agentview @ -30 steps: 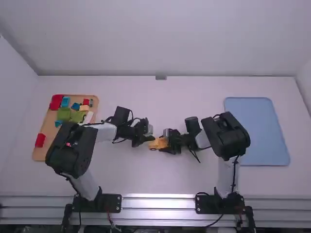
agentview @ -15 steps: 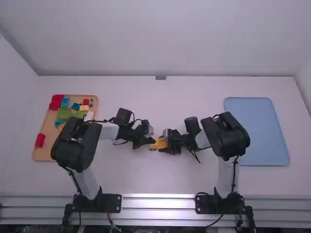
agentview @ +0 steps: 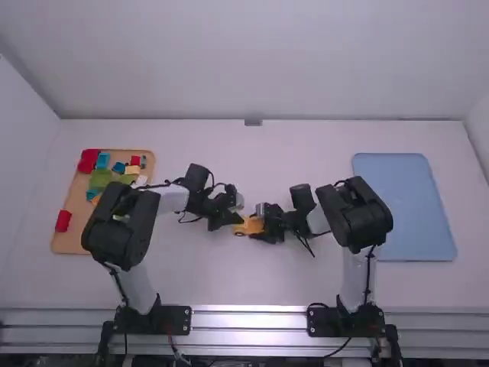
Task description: Assemble lego blocks to make yellow taxi
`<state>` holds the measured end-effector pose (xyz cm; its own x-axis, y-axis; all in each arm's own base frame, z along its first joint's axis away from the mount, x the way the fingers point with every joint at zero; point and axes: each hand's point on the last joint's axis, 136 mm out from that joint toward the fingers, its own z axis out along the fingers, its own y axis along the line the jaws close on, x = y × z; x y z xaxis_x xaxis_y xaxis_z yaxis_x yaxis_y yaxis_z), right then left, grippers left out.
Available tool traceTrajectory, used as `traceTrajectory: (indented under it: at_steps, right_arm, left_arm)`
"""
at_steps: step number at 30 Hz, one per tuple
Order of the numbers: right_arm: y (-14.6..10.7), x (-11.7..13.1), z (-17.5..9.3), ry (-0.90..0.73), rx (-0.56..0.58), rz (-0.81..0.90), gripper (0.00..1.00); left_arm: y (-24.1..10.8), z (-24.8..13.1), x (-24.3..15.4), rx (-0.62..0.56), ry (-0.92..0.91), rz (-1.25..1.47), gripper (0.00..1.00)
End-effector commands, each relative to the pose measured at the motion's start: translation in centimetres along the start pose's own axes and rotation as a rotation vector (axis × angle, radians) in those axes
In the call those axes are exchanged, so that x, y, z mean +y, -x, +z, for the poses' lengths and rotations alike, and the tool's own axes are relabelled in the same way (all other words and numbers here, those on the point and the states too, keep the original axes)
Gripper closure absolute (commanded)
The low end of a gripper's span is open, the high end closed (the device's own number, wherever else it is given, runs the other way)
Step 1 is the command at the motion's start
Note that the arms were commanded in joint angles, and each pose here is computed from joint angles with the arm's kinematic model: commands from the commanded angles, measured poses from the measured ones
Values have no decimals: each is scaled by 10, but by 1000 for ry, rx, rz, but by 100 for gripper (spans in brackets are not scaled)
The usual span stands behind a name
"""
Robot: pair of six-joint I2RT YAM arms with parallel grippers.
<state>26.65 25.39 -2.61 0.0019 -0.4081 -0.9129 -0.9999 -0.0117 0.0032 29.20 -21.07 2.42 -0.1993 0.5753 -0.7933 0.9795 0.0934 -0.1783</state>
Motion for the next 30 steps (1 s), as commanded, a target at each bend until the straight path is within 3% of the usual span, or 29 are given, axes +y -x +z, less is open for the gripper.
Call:
traceTrajectory:
  at_steps: [1, 7, 9, 10, 11, 12, 20, 28, 30]
  right_arm:
    - [-2, 0, 1, 8, -2, 12, 34]
    - [-2, 0, 1, 8, -2, 12, 30]
    - [-2, 0, 1, 8, -2, 12, 24]
    - [-2, 0, 1, 8, -2, 13, 17]
    - [-2, 1, 2, 8, -2, 16, 8]
    - [-1, 0, 1, 5, -3, 30, 2]
    - [11, -14, -12, -49, -4, 129, 1]
    - [31, -24, -43, -165, 143, 106, 1]
    - [44, -22, -58, -186, 169, 70, 1]
  left_arm:
    - [24, -13, 17, -1, 50, 95, 98]
    - [78, -65, 23, -11, 107, 224, 98]
    - [89, -80, 24, -15, 131, 223, 85]
    - [92, -86, 24, -13, 144, 217, 74]
    - [95, -94, 26, -2, 171, 203, 18]
    - [95, -99, 30, 11, 201, 179, 1]
    - [94, -126, 40, 65, 337, 42, 1]
    - [104, -171, 44, 82, 581, -196, 1]
    - [109, -199, 46, 60, 738, -326, 1]
